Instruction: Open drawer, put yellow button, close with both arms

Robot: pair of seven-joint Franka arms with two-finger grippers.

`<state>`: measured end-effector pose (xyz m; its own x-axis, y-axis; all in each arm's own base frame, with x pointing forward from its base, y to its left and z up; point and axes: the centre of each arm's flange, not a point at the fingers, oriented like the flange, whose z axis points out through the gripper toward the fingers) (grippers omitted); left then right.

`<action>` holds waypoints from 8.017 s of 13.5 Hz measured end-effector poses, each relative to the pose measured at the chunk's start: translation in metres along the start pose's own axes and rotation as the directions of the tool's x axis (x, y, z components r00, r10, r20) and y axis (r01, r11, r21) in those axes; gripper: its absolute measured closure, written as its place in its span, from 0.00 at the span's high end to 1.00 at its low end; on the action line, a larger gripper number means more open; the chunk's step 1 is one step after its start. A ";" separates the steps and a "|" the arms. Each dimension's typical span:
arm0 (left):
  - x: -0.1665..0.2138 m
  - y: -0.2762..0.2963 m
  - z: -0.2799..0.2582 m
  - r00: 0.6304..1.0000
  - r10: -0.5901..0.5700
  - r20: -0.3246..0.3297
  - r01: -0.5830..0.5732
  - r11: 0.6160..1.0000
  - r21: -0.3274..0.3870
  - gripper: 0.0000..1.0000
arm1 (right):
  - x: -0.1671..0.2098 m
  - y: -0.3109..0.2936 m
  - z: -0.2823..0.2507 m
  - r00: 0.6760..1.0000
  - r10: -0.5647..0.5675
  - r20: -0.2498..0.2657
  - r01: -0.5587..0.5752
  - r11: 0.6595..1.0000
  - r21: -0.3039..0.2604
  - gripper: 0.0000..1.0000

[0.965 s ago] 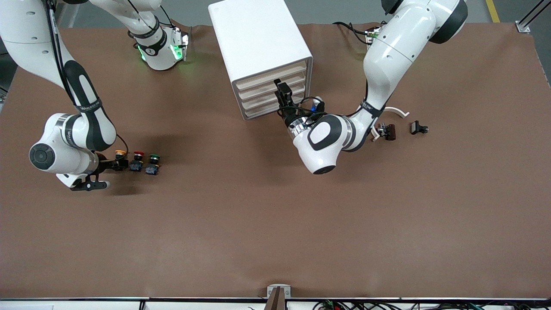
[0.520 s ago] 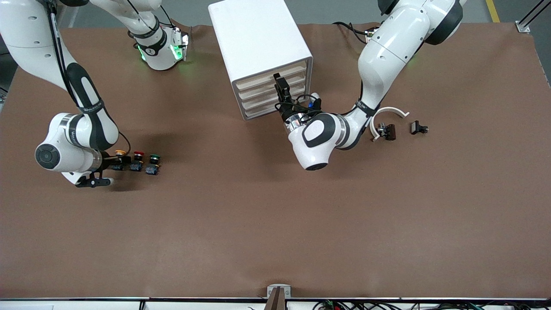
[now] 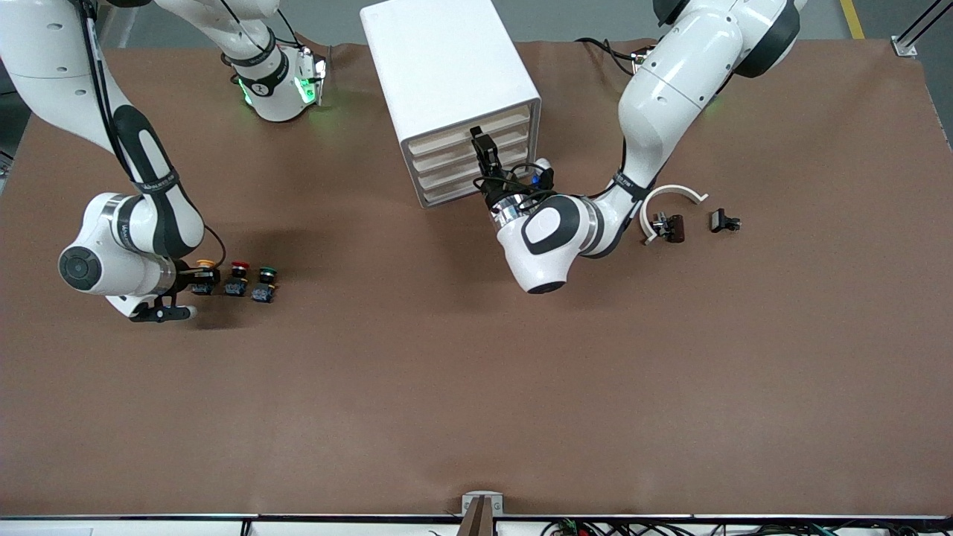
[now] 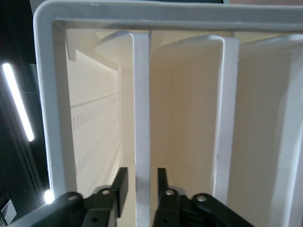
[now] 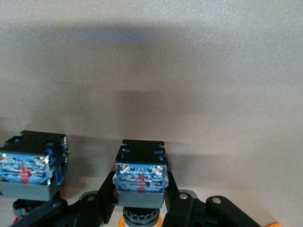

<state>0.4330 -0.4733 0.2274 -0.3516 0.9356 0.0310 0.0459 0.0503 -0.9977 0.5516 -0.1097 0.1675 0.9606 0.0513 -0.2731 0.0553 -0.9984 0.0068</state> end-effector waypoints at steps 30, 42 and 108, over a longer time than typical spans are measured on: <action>0.069 -0.056 -0.235 0.910 0.193 0.366 -0.087 0.954 -0.287 1.00 | -0.147 -0.467 -0.315 0.631 0.761 0.151 -0.769 0.639 -0.001 0.44; 0.200 -0.104 -0.331 0.878 0.441 -0.186 -0.434 0.567 -0.700 1.00 | -0.139 -0.596 -0.251 0.420 0.889 0.182 -0.908 0.413 0.078 0.44; 0.022 -0.148 0.030 -0.022 0.309 -0.951 -0.996 -0.087 -0.006 1.00 | -0.110 -0.076 -0.429 0.962 0.174 -0.211 -0.166 0.985 0.055 1.00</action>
<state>0.3905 -0.4709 0.3738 0.9108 0.3274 -0.2517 0.3515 -0.9345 0.0565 0.5588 -0.0298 0.6101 0.9911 -0.1196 -0.0583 -0.1198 -0.9928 -0.0013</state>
